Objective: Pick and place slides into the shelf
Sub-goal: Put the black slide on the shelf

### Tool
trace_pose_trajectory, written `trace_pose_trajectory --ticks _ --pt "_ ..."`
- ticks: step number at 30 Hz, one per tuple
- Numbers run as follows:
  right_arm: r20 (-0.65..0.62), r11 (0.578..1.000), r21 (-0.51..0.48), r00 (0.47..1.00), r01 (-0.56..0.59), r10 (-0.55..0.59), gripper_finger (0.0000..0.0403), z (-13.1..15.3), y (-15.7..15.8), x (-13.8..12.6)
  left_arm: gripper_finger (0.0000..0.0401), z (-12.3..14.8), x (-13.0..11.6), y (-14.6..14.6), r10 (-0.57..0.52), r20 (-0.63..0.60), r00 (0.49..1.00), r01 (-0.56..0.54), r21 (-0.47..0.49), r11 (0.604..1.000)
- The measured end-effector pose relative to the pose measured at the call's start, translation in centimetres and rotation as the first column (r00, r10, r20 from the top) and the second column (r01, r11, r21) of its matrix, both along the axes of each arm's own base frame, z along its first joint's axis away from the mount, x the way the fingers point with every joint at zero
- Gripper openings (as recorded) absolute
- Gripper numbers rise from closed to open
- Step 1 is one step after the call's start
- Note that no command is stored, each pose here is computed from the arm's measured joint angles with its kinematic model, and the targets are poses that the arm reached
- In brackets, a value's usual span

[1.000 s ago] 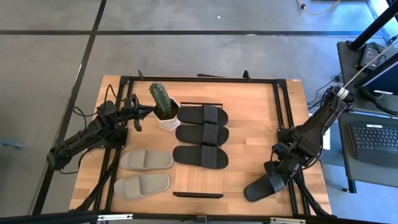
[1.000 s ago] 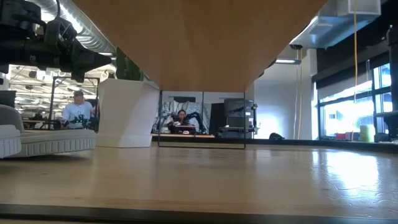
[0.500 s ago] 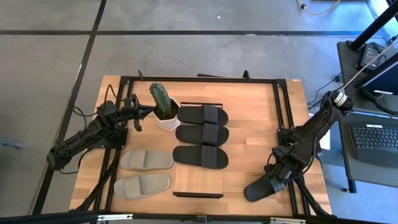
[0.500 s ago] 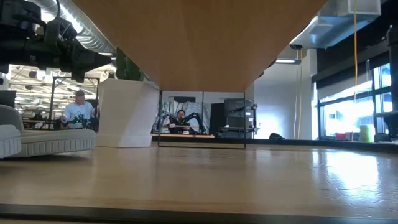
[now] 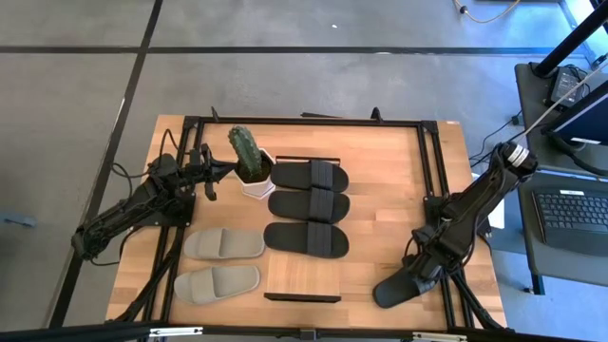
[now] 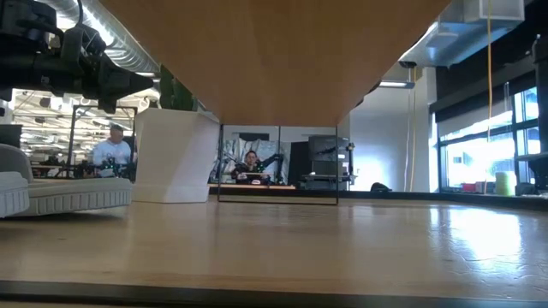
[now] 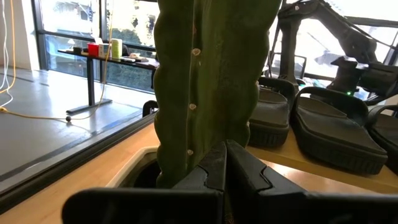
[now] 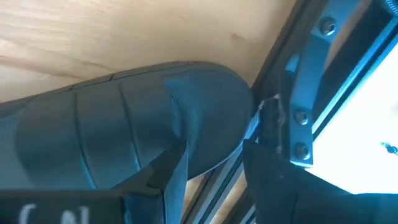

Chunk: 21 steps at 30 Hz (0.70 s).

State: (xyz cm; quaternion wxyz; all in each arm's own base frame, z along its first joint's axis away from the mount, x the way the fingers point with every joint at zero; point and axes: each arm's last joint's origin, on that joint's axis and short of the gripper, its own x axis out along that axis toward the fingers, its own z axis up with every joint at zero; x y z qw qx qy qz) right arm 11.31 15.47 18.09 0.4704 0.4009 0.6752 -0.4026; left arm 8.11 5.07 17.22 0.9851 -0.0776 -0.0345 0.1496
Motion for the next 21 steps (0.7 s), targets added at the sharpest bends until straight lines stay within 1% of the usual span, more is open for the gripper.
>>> trace_pose_trajectory --ticks 5,8,12,17,21 --pt "0.036 0.999 0.047 0.999 0.017 -0.018 0.0154 -0.4 0.8 0.7 0.0000 0.0 0.0 0.0 0.000 0.000 1.000 0.000 0.000 1.000" --pt "0.083 0.997 0.068 0.996 0.022 -0.028 0.0154 -0.6 1.2 1.1 0.0000 0.0 0.0 0.0 0.000 0.000 1.000 0.000 0.000 1.000" --pt "0.181 0.998 0.053 0.983 0.030 -0.039 0.0154 -0.7 1.5 1.7 0.0000 0.0 0.0 0.0 0.000 0.000 1.000 0.000 0.000 1.000" --pt "0.311 0.998 0.035 0.948 0.057 -0.065 0.0154 -0.7 1.6 2.6 0.0000 0.0 0.0 0.0 0.000 0.000 1.000 0.000 0.000 1.000" --pt "0.336 0.999 0.034 0.941 0.029 -0.039 0.0154 -0.6 1.5 2.9 0.0000 0.0 0.0 0.0 0.000 0.000 1.000 0.000 0.000 1.000"
